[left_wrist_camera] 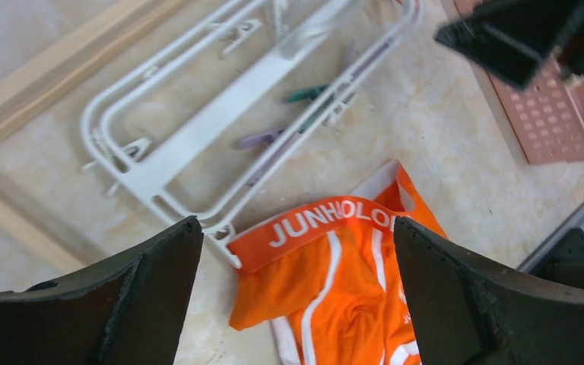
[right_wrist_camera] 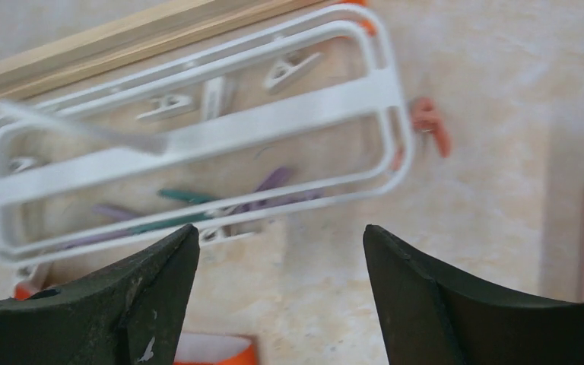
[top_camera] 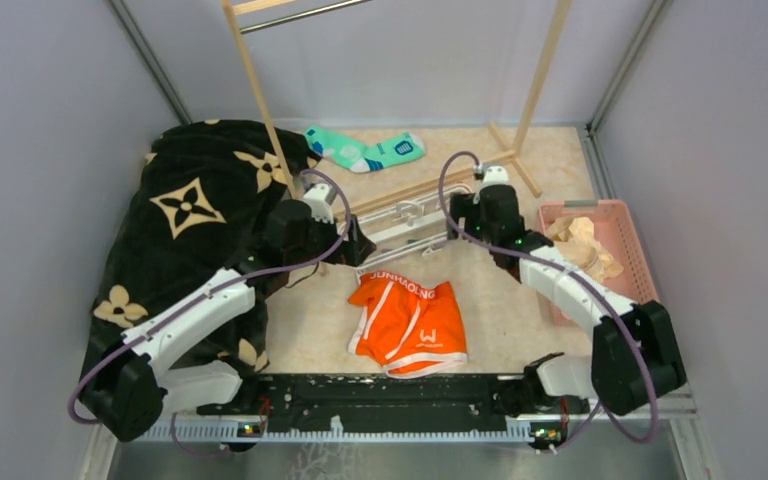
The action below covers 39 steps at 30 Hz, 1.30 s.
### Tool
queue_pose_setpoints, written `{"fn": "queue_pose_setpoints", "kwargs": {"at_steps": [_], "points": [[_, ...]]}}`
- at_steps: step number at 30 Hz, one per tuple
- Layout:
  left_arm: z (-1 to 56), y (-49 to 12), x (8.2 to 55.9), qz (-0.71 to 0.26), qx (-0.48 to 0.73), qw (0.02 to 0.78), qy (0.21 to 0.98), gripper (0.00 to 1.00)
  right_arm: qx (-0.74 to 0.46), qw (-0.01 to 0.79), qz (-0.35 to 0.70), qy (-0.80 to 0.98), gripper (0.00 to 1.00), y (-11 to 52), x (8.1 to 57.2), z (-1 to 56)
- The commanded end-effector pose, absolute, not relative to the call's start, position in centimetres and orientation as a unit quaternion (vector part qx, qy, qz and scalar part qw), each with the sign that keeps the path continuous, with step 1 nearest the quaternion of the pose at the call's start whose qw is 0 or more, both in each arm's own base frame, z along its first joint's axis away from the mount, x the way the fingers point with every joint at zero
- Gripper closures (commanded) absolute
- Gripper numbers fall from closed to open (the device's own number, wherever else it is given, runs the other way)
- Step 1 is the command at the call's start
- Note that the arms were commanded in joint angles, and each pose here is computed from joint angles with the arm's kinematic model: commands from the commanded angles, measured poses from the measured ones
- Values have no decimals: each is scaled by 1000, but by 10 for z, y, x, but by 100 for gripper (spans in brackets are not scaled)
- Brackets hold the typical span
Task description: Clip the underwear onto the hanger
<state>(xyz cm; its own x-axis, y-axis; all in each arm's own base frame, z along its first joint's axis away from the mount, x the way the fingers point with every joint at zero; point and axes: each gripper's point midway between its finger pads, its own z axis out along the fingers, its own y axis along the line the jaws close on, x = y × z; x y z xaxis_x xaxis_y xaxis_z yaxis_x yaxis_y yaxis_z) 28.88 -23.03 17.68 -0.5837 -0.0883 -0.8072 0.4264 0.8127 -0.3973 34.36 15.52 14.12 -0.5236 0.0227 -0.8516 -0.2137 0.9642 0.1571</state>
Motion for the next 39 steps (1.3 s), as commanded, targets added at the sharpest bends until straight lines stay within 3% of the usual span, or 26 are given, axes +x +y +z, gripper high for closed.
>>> {"fn": "queue_pose_setpoints", "kwargs": {"at_steps": [1, 8, 14, 22, 28, 32, 39], "points": [[185, -244, 289, -267, 112, 455, 842, 1, -3, 492, 92, 866, 22, 115, 389, 164], [181, -245, 285, -256, 123, 449, 847, 1, -51, 424, 90, 900, 31, 90, 434, 150], [180, -244, 278, -255, 136, 442, 849, 1, -105, 363, 127, 917, 49, 89, 449, 128], [185, -242, 275, -254, 144, 444, 847, 2, -143, 303, 163, 928, 45, 94, 448, 103], [187, -242, 275, -254, 149, 446, 845, 2, -144, 284, 159, 935, 49, 92, 444, 91], [190, -241, 274, -253, 158, 451, 841, 1, -128, 273, 149, 942, 57, 87, 438, 80], [200, -239, 278, -246, 169, 473, 829, 1, -66, 294, 166, 939, 80, 92, 433, 80]]}}
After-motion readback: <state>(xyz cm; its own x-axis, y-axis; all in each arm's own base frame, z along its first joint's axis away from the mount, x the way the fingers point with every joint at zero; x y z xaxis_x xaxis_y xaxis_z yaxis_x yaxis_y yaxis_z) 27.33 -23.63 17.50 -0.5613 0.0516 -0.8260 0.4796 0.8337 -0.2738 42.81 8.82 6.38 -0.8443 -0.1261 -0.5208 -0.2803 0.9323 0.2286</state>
